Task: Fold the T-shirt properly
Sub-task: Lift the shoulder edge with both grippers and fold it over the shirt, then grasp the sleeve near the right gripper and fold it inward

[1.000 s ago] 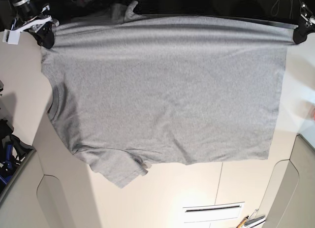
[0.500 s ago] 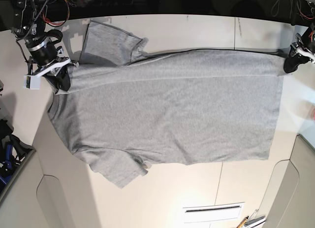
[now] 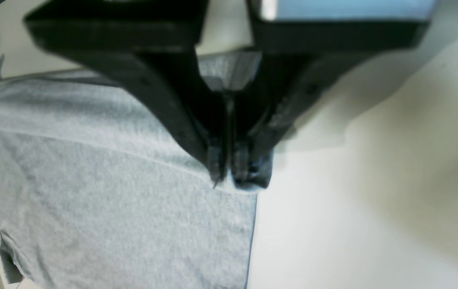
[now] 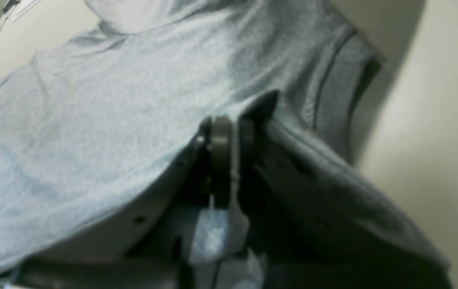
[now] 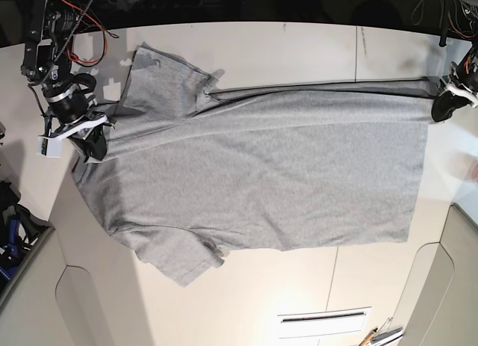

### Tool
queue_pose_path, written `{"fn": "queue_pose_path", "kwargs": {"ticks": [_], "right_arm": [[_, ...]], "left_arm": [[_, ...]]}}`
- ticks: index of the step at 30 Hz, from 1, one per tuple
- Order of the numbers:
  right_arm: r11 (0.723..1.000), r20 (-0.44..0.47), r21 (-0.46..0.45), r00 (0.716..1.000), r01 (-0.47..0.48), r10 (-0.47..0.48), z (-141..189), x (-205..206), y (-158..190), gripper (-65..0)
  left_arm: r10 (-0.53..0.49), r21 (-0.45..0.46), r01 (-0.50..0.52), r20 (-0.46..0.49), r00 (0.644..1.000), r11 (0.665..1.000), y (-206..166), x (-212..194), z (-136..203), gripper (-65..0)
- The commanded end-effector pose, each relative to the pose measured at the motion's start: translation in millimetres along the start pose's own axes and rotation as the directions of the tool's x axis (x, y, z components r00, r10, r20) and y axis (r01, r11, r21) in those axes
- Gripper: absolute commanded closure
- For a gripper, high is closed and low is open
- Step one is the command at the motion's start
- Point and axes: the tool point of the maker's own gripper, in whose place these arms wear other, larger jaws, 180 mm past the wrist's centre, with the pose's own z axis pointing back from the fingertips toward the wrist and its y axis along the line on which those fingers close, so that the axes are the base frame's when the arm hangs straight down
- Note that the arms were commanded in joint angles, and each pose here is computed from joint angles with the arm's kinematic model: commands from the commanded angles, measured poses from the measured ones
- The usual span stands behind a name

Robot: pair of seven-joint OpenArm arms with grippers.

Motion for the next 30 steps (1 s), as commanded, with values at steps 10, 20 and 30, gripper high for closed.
{"fn": "queue_pose_path", "kwargs": {"ticks": [10,20,30], "right_arm": [[0.994,0.029,0.079,0.996,-0.082,0.080,13.5,31.5,16.9,-27.1],[0.997,-0.092,0.078,0.996,0.008,-0.001,50.4,3.0,6.4,-27.1],[0.983,-0.340,0.109,0.934,0.150,-0.104,105.8,-104.9,25.8,-27.1]], "left_arm": [[-0.026,-0.012,0.026,0.046,0.999,1.000,-1.7,19.6,3.2,-24.1],[-0.026,-0.012,0.026,0.044,0.999,1.000,-1.7,19.2,3.2,-24.1],[-0.025,-0.013,0.025,0.045,0.999,1.000,-1.8,19.3,3.2,-24.1]]}}
